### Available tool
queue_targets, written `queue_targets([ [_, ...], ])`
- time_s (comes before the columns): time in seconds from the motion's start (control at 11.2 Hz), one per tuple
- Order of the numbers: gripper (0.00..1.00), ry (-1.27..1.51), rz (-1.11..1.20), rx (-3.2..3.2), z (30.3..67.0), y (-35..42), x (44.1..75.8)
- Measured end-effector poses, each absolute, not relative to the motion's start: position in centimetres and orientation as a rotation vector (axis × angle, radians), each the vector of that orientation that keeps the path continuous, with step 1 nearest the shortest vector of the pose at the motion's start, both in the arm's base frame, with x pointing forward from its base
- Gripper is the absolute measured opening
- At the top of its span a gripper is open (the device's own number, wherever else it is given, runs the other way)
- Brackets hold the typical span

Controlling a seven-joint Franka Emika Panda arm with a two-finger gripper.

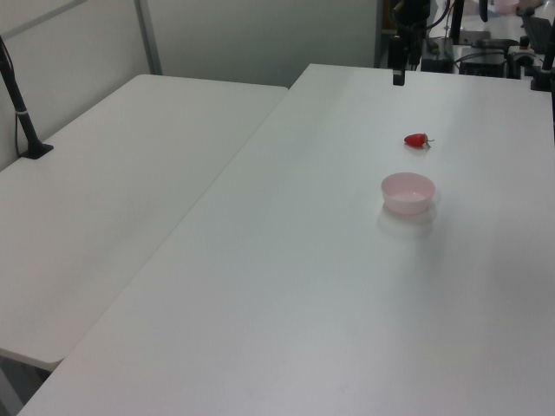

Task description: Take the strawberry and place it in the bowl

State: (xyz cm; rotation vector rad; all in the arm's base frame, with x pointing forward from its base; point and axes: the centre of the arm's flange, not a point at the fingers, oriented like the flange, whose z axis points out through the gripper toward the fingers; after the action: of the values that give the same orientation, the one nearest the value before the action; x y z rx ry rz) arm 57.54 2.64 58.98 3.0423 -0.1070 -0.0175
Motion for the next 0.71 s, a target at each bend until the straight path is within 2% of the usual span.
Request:
queue_targets([
  [0.71, 1.00, -0.128, -0.019, 3.041, 59.0, 1.6, 57.6],
])
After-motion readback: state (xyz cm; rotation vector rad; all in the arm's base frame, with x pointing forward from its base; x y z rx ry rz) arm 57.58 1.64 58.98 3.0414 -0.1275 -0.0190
